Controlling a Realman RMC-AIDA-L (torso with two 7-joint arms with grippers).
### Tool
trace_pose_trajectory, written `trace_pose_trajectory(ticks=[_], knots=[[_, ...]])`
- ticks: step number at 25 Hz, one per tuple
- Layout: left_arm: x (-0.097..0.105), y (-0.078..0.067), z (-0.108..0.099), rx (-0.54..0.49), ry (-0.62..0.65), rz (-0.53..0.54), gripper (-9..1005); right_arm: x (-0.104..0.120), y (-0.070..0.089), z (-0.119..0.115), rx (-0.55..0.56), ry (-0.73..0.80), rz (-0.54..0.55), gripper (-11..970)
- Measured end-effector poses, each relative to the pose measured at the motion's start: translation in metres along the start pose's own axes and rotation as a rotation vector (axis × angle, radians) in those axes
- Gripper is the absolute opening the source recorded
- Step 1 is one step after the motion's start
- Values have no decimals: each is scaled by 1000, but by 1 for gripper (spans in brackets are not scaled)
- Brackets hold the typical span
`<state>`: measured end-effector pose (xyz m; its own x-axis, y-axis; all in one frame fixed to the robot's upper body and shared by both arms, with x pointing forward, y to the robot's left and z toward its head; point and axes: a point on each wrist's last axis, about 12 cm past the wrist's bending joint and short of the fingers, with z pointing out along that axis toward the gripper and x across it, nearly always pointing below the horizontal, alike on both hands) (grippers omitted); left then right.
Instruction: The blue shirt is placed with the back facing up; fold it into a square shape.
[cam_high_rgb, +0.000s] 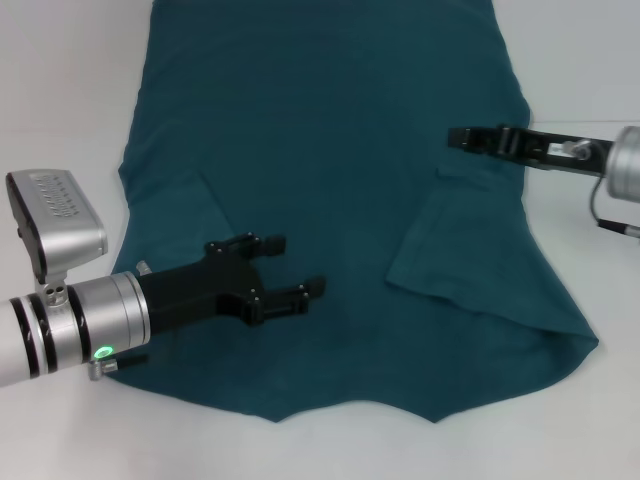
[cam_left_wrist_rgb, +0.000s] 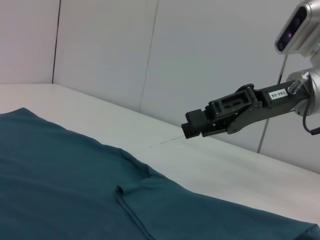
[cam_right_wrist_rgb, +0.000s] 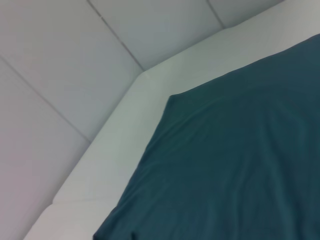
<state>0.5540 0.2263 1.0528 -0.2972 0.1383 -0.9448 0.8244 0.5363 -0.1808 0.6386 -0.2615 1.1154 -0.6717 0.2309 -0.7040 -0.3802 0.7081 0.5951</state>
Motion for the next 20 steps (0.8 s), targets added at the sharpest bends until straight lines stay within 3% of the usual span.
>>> trace_pose_trajectory(ticks=[9, 20], knots=[[-1, 1, 0, -1, -1, -7, 847, 2, -19, -20, 51, -23, 40, 661], [-8, 8, -19, -43, -14, -72, 847, 21, -16, -28, -34, -28, -9, 890]])
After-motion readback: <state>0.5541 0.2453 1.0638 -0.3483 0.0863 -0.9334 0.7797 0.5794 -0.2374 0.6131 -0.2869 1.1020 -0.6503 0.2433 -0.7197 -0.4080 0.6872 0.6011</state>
